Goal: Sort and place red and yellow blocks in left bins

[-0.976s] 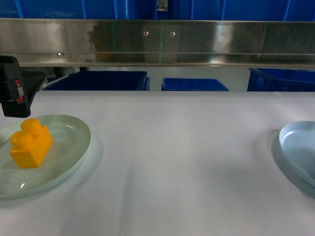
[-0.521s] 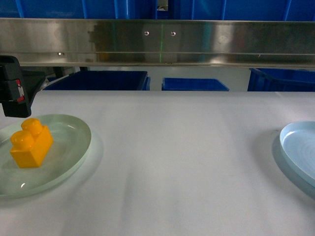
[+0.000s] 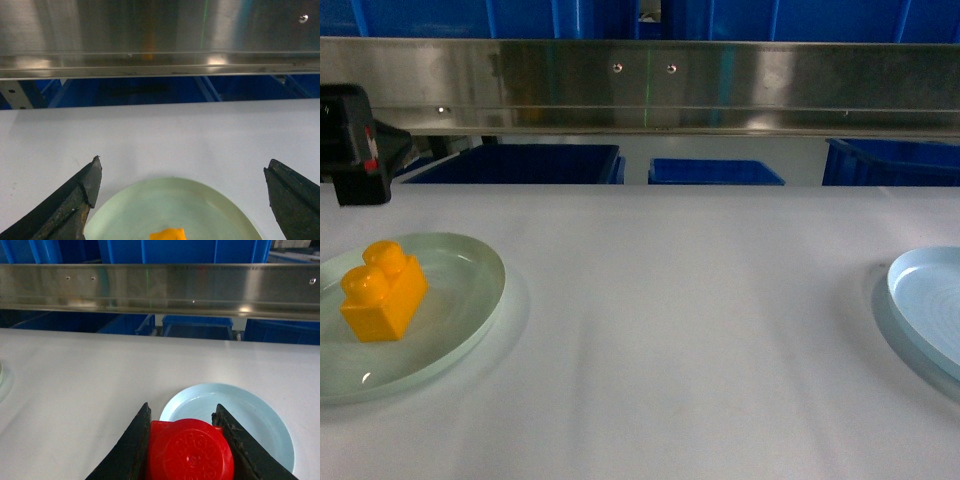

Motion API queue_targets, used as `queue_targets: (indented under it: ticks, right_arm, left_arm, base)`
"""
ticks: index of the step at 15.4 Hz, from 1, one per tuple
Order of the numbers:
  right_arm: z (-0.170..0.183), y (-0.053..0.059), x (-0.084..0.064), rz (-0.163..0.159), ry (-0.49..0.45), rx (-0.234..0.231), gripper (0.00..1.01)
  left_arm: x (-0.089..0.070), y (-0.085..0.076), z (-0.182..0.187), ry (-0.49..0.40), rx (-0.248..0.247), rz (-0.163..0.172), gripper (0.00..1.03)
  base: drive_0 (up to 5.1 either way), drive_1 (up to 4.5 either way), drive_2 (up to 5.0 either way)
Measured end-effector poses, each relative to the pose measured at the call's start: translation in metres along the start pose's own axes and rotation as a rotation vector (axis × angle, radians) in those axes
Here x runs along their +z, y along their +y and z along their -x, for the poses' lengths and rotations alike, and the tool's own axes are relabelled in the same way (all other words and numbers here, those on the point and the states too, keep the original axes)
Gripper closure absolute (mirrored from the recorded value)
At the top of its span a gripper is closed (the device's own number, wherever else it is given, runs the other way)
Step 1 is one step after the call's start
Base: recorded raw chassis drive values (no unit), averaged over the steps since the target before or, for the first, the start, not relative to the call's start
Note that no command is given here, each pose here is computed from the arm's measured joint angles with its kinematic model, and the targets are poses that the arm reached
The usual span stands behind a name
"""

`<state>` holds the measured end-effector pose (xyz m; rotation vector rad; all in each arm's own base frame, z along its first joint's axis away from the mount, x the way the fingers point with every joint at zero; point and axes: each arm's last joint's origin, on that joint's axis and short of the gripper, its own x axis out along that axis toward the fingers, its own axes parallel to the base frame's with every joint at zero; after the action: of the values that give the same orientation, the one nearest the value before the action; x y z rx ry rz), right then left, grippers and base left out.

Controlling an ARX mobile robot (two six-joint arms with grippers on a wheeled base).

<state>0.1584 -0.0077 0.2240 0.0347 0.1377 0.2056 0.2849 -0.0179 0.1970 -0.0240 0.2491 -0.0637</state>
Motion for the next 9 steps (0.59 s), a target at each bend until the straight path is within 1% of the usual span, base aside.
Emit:
queue_targets:
  ticks: [1, 2, 3, 4, 6, 7, 8, 9]
  right_arm:
    - [-0.001, 0.0, -0.005, -0.007, 0.022, 0.0, 0.72]
    - [-0.001, 0.0, -0.005, -0.004, 0.013, 0.001, 0.72]
    - [-0.001, 0.001, -0.004, 0.0, 0.003, 0.005, 0.72]
    - [-0.001, 0.001, -0.004, 0.0, 0.004, 0.006, 0.72]
    - [-0.001, 0.002, -0.009, -0.003, 0.015, 0.01, 0.72]
    - [-0.001, 0.002, -0.009, -0.003, 0.018, 0.013, 0.72]
    - [-0.001, 0.003, -0.009, -0.003, 0.018, 0.017, 0.72]
    - [-0.001, 0.003, -0.013, -0.006, 0.028, 0.016, 0.72]
  left_arm:
    - [0.006, 0.0, -0.007, 0.018, 0.003, 0.025, 0.05]
    - [0.006, -0.001, -0.011, 0.049, 0.004, 0.046, 0.05]
    - [0.003, -0.004, -0.016, 0.097, -0.001, 0.062, 0.05]
    - [-0.003, -0.007, -0.019, 0.139, -0.002, 0.071, 0.05]
    - [-0.016, -0.008, -0.026, 0.213, 0.017, 0.089, 0.05]
    - [-0.019, -0.008, -0.027, 0.23, 0.029, 0.089, 0.05]
    - [-0.023, -0.007, -0.029, 0.236, 0.064, 0.084, 0.05]
    - [-0.031, -0.001, -0.032, 0.237, 0.108, 0.083, 0.05]
  base:
    - [0.0, 0.0, 0.0]
    - [0.0, 0.0, 0.0]
    - [0.0, 0.0, 0.0]
    - [0.0, 0.0, 0.0]
    - [0.0, 0.0, 0.0]
    - [0.0, 0.0, 0.0]
    - [0.0, 0.0, 0.0]
    - [0.0, 0.0, 0.0]
